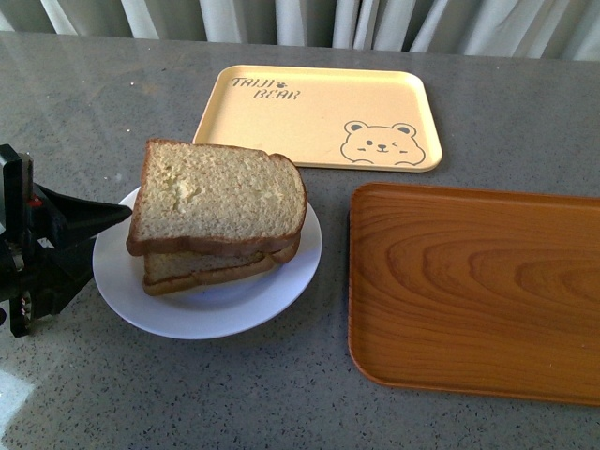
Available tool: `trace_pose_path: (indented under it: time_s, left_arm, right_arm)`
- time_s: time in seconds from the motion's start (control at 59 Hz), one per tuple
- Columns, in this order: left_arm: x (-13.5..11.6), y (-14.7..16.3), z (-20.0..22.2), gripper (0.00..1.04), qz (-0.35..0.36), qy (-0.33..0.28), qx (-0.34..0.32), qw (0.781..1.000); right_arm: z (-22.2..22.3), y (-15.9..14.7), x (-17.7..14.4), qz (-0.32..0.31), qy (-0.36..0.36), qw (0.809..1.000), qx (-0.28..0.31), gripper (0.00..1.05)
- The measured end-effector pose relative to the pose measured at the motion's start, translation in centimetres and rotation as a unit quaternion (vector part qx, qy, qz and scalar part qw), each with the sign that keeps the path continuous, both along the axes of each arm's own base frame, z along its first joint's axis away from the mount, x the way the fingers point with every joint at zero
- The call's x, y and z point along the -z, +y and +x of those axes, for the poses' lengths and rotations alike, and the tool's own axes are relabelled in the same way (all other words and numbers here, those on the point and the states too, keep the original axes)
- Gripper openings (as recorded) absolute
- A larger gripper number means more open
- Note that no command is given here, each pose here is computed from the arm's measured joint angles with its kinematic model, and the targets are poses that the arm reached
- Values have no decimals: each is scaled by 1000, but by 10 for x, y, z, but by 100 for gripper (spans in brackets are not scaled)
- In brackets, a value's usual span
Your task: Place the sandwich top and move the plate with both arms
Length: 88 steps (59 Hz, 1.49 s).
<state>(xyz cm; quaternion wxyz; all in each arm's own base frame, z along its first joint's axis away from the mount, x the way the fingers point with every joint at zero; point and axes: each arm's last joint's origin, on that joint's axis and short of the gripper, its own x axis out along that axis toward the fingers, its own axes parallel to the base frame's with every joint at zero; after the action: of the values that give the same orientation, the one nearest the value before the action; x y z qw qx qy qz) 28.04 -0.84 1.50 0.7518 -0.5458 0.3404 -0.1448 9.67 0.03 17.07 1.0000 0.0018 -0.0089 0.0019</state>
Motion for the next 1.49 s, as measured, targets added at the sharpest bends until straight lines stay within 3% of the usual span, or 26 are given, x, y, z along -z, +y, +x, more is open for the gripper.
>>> trace_pose_path:
  time_s: [0.187, 1.204, 1.272, 1.391, 1.493]
  left_arm:
    - [5, -1, -2, 2, -5, 2, 11, 1000]
    - [-3, 4, 0, 2, -21, -27, 2, 999]
    - [-16, -3, 6, 2, -31, -32, 2, 999]
    - [-59, -13, 18, 2, -46, -98, 27, 994]
    - [-59, -14, 18, 2, -46, -84, 26, 995]
  right_arm:
    - [0, 0, 0, 0, 0, 1000, 0, 96]
    - [0, 0, 0, 0, 0, 1000, 0, 96]
    - [0, 0, 0, 0, 0, 1000, 0, 96]
    - [0, 0, 0, 0, 0, 1000, 0, 96]
    - [0, 0, 0, 0, 0, 1000, 0, 96]
